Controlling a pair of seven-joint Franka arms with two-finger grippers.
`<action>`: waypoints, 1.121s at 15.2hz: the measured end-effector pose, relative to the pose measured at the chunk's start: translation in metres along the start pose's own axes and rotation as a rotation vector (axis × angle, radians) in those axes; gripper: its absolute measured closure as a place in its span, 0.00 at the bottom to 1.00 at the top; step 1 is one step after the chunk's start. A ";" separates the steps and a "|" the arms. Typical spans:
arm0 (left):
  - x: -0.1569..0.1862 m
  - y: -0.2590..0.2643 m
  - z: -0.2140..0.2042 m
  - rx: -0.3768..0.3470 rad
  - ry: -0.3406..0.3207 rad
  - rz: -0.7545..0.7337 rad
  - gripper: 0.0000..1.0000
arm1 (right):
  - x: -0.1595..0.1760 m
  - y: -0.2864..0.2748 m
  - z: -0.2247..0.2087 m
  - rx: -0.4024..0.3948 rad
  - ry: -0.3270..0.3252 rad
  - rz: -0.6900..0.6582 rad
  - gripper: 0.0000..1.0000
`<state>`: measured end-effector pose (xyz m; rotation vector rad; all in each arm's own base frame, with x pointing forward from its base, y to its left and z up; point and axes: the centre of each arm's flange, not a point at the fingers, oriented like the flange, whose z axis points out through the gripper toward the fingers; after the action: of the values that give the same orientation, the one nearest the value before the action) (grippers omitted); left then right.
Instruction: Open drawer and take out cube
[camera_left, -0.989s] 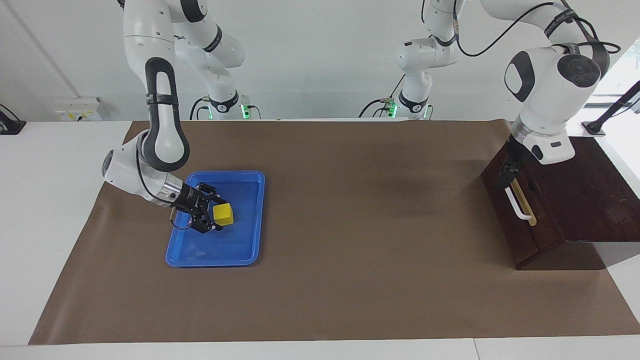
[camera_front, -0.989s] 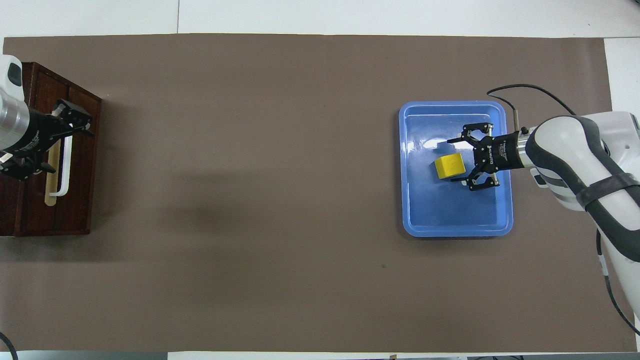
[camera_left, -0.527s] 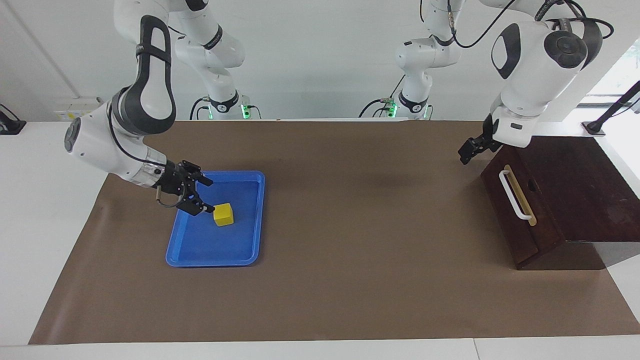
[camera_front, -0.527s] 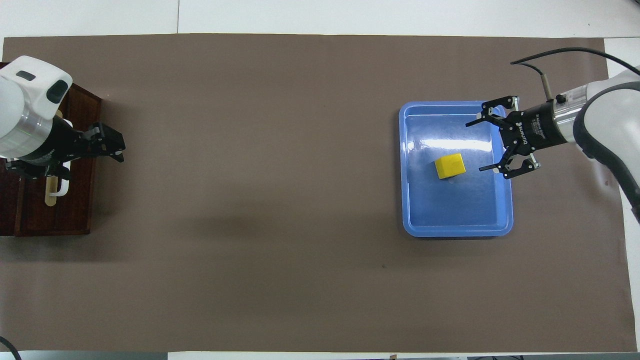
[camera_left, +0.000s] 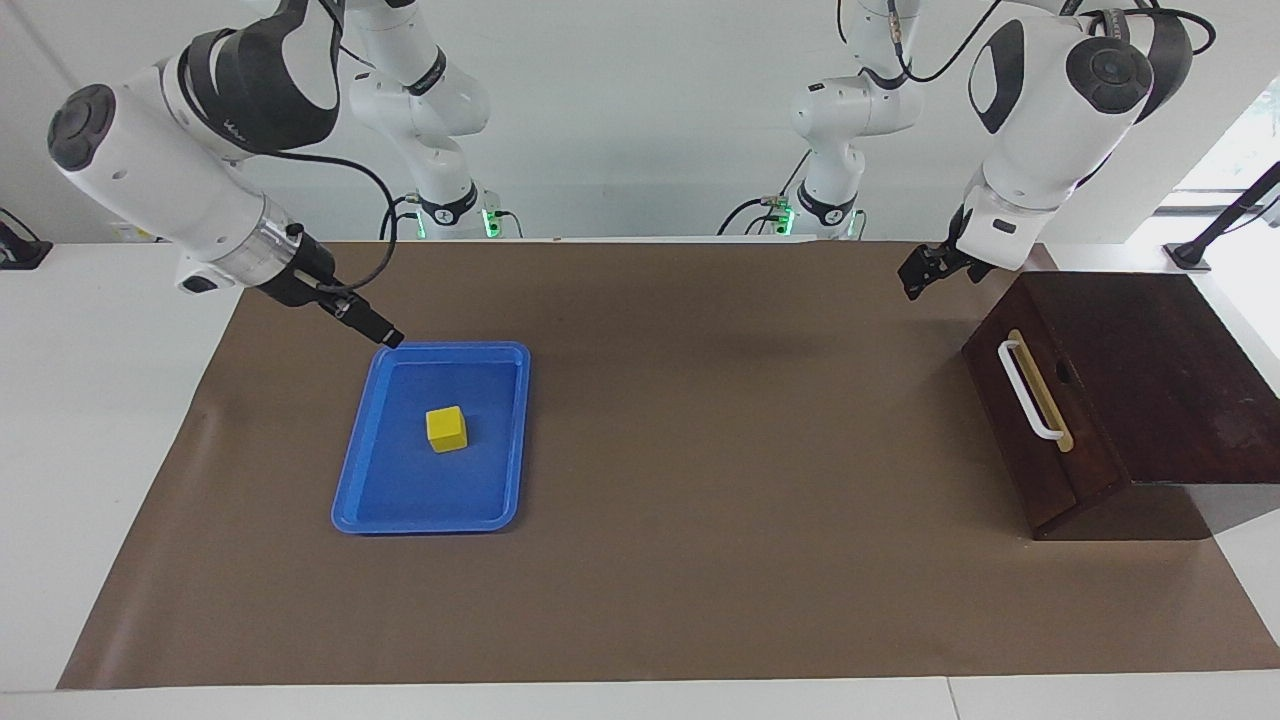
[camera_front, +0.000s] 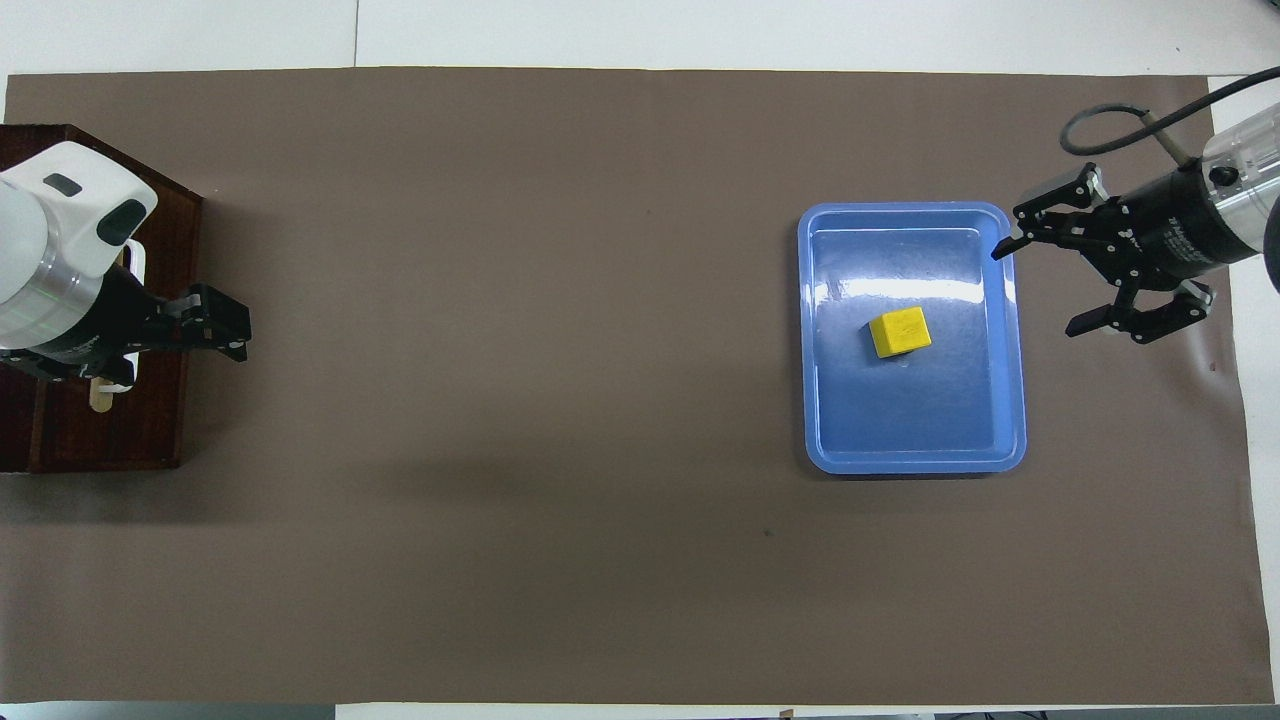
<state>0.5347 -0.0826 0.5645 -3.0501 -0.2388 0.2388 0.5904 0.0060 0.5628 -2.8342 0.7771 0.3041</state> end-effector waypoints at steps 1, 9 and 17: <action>0.000 0.000 0.000 -0.002 -0.001 0.002 0.00 | -0.006 0.001 -0.008 -0.038 0.031 -0.110 0.00; 0.002 -0.003 0.002 -0.012 -0.009 0.001 0.00 | -0.042 0.017 -0.053 -0.205 0.115 -0.622 0.00; 0.007 -0.027 0.004 -0.016 -0.025 0.046 0.00 | -0.040 0.036 -0.015 -0.216 0.094 -0.607 0.00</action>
<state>0.5368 -0.0543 0.5615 -3.0731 -0.1724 0.2795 0.5401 -0.0086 0.5830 -3.1227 -0.1347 0.1652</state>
